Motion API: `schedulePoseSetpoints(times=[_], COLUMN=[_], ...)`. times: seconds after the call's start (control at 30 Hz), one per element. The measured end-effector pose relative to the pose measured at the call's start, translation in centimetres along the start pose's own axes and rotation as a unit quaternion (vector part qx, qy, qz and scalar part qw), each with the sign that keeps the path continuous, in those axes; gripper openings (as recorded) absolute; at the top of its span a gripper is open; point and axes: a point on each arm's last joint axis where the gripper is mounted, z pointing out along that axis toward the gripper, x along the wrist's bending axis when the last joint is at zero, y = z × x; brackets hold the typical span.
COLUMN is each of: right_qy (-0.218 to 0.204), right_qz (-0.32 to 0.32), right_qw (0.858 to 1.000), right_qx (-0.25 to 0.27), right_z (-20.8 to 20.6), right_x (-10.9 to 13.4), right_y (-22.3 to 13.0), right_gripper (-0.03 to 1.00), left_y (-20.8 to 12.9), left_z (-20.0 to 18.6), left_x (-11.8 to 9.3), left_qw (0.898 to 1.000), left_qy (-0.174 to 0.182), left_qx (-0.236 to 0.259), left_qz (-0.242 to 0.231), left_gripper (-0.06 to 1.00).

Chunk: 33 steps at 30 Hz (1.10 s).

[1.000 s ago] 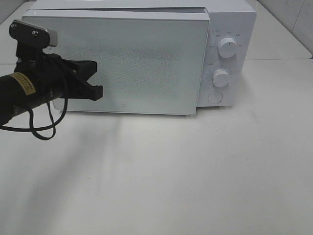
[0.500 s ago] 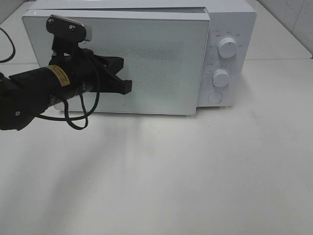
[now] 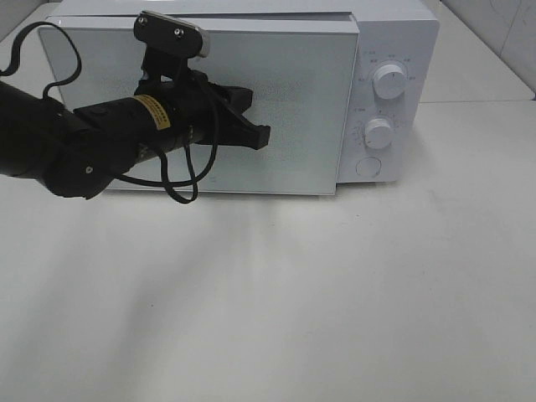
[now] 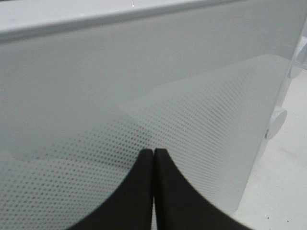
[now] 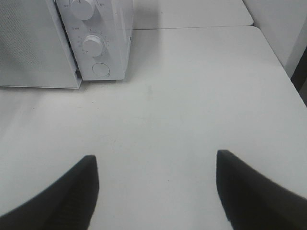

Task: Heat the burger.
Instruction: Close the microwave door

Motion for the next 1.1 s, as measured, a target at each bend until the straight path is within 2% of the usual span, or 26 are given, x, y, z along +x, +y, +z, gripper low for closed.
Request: schedulePoseSetpoints(times=[0.67,1.1], right_qy=[0.000,0.000], right_qz=[0.000,0.000], right_qw=[1.000,1.000], right_qx=[0.000,0.000], right_z=[0.0,0.0], right_x=[0.0,0.0], right_y=[0.0,0.0], right_gripper=[0.67,0.67], left_y=[-0.2,0.1], left_z=[1.8,4.0], left_x=[-1.1,-2.6], left_qw=[1.000,0.999], left_qy=[-0.012,-0.035], left_qx=[0.005,0.015], left_qz=[0.003,0.023], left_gripper=[0.00,0.00])
